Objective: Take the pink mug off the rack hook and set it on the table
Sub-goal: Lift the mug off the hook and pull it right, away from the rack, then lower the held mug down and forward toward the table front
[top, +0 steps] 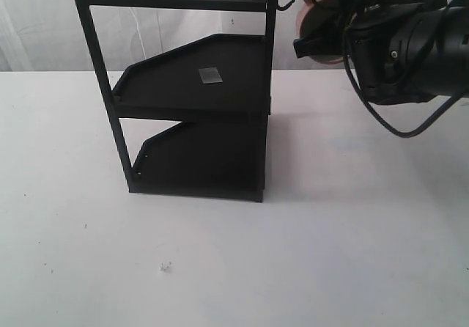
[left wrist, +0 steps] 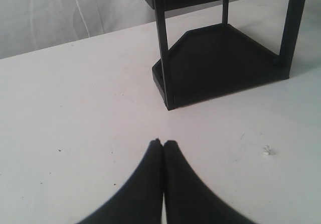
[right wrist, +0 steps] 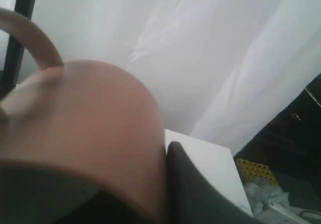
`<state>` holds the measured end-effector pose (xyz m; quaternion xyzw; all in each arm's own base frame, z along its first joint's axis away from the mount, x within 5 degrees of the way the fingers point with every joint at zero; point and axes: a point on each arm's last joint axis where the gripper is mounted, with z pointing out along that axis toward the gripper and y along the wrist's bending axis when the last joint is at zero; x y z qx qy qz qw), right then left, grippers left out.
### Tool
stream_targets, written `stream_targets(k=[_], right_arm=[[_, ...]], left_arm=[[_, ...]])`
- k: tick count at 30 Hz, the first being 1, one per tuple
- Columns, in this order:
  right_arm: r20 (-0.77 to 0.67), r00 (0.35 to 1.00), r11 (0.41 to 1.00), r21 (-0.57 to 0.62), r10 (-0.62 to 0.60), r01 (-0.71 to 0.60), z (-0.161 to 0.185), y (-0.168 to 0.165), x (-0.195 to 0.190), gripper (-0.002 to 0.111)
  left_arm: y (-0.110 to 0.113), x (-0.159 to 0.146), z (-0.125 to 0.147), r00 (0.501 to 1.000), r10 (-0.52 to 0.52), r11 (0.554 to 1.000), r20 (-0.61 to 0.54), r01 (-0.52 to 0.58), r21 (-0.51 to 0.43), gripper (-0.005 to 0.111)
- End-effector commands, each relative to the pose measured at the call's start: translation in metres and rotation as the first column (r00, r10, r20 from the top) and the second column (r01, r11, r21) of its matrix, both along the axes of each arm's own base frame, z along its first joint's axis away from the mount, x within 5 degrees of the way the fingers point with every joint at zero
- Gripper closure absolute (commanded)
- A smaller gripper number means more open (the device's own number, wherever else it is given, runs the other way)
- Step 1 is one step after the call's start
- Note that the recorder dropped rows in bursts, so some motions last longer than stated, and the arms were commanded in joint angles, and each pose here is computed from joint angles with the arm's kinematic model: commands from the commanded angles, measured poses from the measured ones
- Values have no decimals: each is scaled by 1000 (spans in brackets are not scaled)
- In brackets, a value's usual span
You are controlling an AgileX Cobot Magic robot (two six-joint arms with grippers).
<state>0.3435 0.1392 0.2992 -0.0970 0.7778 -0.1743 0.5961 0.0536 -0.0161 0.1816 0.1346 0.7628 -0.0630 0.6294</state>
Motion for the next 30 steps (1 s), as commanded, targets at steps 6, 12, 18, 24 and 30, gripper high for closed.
stream_targets(k=[6, 12, 18, 24, 30], right_arm=[[-53, 998, 999, -9, -47, 47, 13, -30, -2, 108], [-175, 984, 998, -47, -36, 28, 14, -48, -7, 108], [-314, 949, 993, -106, 22, -58, 15, -56, -16, 108], [-438, 896, 987, -96, 77, -132, 12, -56, -28, 108], [-552, 830, 982, -99, 80, -161, 5, -57, -37, 108]], left_arm=[[0, 0, -2, 1000, 3, 1000, -5, -3, -5, 107], [0, 0, -2, 1000, 3, 1000, -5, -3, -5, 107], [0, 0, -2, 1000, 3, 1000, -5, -3, -5, 107], [0, 0, -2, 1000, 3, 1000, -5, -3, -5, 107], [0, 0, -2, 1000, 3, 1000, -5, -3, -5, 107]])
